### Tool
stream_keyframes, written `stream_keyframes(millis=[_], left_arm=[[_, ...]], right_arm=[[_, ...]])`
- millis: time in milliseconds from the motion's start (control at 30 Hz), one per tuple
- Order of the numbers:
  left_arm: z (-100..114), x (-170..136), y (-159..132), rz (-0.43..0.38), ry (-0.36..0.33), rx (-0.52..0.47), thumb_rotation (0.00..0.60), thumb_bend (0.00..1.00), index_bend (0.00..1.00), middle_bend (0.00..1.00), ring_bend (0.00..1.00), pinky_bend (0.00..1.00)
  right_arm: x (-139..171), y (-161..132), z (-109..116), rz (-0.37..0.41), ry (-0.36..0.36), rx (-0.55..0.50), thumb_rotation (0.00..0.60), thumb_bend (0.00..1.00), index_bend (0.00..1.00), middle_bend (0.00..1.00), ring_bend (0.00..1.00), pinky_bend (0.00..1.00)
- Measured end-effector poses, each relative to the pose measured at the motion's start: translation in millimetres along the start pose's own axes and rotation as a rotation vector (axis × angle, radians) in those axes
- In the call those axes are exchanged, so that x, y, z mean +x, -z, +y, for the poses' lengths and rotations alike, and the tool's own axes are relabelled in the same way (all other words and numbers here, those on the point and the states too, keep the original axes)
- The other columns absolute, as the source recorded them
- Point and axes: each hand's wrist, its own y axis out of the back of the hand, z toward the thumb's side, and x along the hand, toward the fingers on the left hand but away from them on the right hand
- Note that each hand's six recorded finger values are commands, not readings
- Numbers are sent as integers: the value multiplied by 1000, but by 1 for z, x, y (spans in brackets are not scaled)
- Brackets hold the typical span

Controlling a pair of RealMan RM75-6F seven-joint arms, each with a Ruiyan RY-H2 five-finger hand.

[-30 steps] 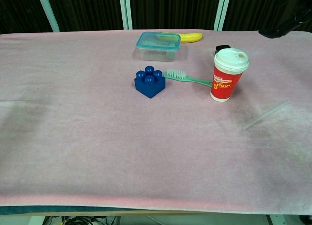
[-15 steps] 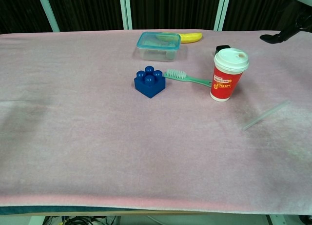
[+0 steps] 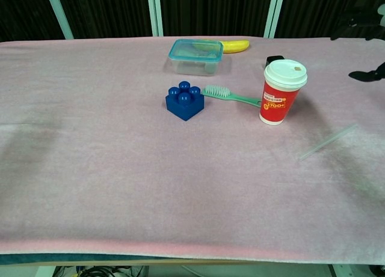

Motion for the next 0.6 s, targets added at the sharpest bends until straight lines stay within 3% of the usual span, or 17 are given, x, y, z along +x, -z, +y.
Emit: stream_keyframes(millis=[267, 600], left_arm=[[-1, 0, 0, 3, 1, 4, 600, 579, 191, 84, 22, 0], [-1, 1, 1, 10, 2, 5, 600, 579, 191, 85, 22, 0]], right_arm=[[30, 18, -40, 55, -111, 117, 600, 259, 314, 0, 18, 182], [39, 13, -86, 101, -238, 97, 600, 287, 353, 0, 18, 182]])
